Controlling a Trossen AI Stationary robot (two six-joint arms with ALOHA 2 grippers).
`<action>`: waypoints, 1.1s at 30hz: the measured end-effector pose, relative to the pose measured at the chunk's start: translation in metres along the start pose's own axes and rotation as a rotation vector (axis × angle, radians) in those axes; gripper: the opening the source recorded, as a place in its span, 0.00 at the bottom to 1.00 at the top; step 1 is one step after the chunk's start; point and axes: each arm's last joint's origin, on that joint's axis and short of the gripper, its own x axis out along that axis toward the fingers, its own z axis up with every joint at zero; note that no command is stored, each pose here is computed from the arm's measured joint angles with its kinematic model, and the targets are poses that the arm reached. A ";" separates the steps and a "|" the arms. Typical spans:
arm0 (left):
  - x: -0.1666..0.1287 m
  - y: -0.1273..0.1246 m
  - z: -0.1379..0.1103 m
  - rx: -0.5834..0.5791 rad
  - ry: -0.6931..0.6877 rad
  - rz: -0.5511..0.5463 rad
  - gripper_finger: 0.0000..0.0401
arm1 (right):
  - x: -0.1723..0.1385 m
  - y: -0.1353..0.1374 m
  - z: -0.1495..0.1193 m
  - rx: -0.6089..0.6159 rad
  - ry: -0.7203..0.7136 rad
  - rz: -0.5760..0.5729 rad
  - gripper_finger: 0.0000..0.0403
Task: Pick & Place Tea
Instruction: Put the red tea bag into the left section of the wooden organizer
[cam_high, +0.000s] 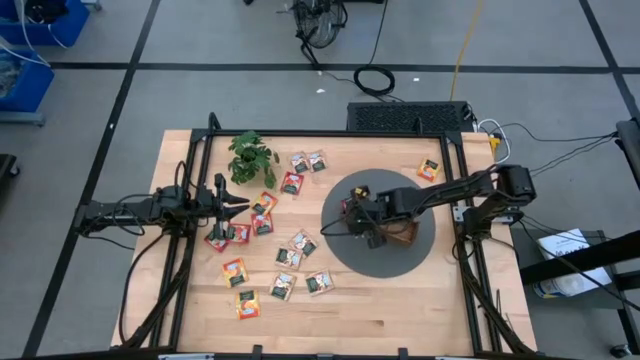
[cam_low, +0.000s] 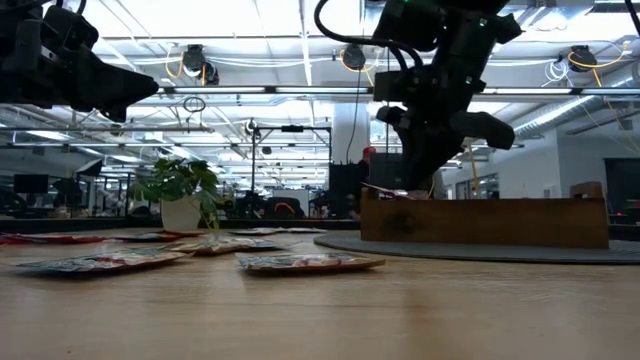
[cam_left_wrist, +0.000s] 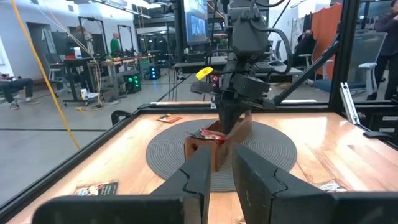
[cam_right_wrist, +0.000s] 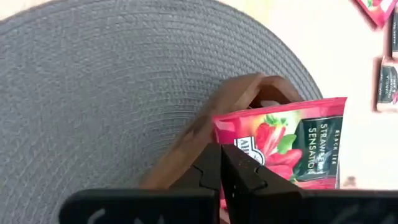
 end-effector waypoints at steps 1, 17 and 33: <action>0.000 0.000 0.000 0.000 0.000 0.000 0.18 | 0.000 -0.001 0.001 0.003 -0.008 -0.003 0.00; 0.000 0.000 0.000 0.000 0.000 -0.001 0.18 | 0.005 -0.020 -0.006 0.061 -0.029 0.044 0.00; 0.000 0.000 0.000 0.000 0.000 -0.001 0.18 | 0.021 -0.018 -0.009 0.061 0.088 -0.071 0.00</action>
